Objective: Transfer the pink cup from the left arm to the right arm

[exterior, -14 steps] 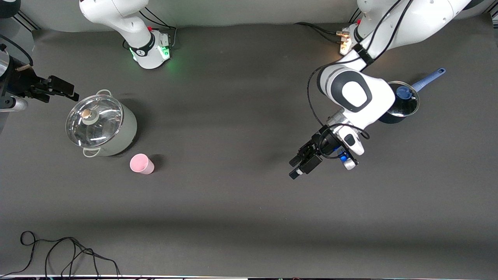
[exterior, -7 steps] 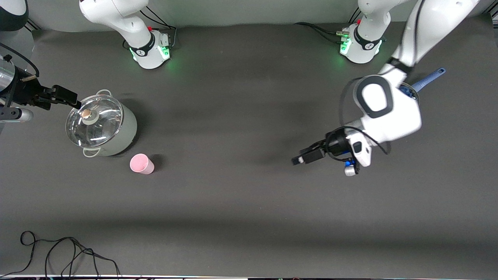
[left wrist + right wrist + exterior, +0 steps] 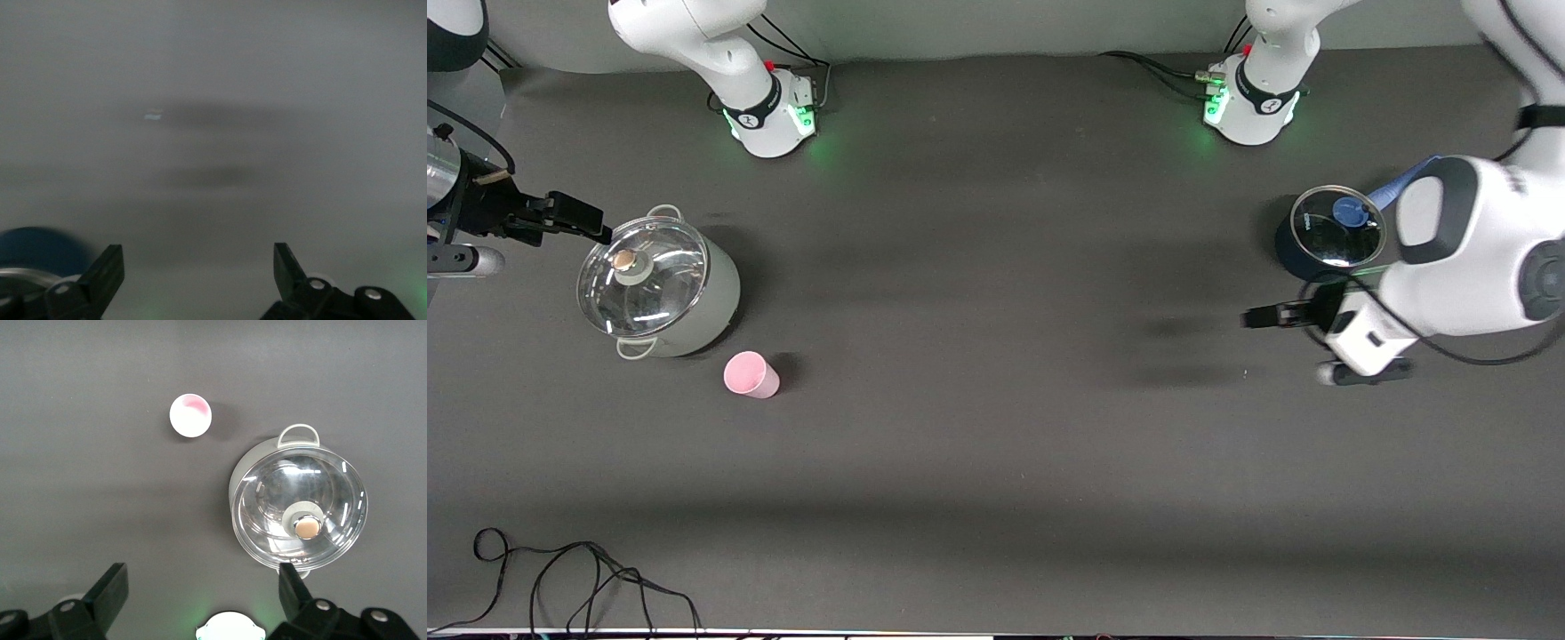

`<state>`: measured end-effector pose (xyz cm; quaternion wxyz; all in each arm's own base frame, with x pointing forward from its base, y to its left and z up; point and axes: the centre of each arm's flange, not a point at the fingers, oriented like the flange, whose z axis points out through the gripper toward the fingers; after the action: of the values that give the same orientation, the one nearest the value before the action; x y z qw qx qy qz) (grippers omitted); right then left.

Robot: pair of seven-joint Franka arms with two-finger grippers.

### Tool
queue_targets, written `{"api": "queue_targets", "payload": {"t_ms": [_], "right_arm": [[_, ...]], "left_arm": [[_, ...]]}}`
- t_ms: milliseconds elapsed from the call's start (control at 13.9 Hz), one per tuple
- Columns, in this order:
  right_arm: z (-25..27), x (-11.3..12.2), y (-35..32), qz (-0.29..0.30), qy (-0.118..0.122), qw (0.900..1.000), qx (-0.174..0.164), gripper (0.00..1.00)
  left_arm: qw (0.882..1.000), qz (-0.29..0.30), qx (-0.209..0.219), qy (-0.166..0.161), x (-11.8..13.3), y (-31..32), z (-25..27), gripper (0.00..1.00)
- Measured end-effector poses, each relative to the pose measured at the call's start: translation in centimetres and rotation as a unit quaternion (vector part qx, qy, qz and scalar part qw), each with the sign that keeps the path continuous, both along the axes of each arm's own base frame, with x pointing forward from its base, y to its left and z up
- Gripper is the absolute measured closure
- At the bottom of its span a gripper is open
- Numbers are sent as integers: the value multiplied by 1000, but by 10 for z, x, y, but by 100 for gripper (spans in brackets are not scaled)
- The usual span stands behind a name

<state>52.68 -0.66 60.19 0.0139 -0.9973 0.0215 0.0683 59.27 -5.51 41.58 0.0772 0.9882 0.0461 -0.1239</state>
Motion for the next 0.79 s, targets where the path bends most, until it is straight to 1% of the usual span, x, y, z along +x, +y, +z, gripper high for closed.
{"api": "queue_targets", "payload": {"t_ms": [72, 143, 287, 574, 789], "right_arm": [[1, 0, -1, -1, -1, 1000, -1, 0], [2, 0, -1, -2, -1, 1000, -2, 0], [4, -1, 3, 0, -4, 1000, -5, 0], [13, -3, 24, 17, -13, 1000, -10, 0], [19, -7, 30, 21, -20, 1000, -13, 0]], "left_arm": [[1000, -6, 24, -6, 4, 12, 13, 0], [999, -10, 38, -12, 8, 21, 24, 0], [998, -30, 46, -28, 11, 35, 41, 0], [995, -69, 56, -50, 1, 46, 77, 0], [993, -84, 68, -51, -13, 39, 104, 0]]}}
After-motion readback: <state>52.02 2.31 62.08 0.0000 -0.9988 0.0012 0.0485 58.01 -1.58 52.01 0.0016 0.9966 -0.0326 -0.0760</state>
